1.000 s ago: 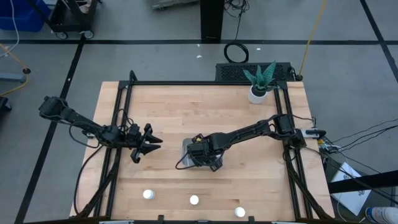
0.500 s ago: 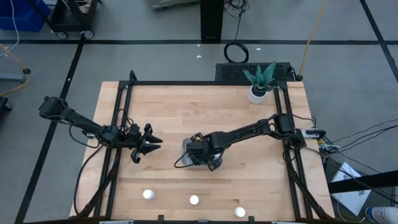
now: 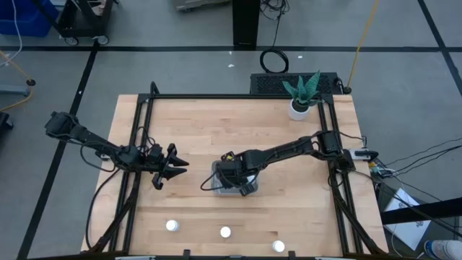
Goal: Pick and place pill bottles into a basket
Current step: Put the pill bottle into the bin
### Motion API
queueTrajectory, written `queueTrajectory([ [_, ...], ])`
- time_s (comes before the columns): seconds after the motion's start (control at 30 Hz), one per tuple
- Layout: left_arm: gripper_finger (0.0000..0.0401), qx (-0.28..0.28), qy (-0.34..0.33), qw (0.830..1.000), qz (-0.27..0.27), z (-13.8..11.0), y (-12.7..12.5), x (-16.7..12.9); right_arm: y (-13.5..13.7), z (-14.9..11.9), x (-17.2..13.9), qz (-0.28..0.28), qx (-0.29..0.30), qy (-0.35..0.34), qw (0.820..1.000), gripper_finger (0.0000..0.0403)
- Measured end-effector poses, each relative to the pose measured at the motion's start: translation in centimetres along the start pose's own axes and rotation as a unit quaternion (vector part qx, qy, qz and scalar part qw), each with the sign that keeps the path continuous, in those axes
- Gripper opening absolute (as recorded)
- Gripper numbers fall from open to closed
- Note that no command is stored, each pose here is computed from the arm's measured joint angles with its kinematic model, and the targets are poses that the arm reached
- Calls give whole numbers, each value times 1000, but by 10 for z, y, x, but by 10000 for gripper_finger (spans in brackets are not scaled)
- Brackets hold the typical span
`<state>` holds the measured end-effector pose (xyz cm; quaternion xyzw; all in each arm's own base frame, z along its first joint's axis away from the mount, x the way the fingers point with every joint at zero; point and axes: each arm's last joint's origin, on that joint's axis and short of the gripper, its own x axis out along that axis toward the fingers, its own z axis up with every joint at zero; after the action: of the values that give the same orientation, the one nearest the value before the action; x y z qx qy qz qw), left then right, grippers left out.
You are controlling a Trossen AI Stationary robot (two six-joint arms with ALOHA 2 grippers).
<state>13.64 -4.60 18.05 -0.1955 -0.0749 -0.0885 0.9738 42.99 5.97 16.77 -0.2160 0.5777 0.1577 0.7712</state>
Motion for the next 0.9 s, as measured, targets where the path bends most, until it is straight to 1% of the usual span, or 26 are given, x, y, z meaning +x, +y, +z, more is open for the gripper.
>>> queueTrajectory([
  [0.3,132,0,0,1000,0,0,0,0,-2,2,2,6,-7,-19,1000,163],
  [0.47,131,1,0,1000,0,0,0,0,-1,0,17,8,-13,-6,1000,171],
  [0.6,131,1,1,1000,0,0,0,0,-1,0,21,9,-19,-5,1000,176],
  [0.7,132,1,1,1000,0,0,0,0,-2,-1,21,9,-12,-3,1000,172],
  [0.83,131,2,1,1000,0,0,0,0,-7,-5,21,13,9,6,1000,149],
  [0.9,131,2,1,1000,0,0,0,0,-10,-6,21,11,16,3,1000,148],
])
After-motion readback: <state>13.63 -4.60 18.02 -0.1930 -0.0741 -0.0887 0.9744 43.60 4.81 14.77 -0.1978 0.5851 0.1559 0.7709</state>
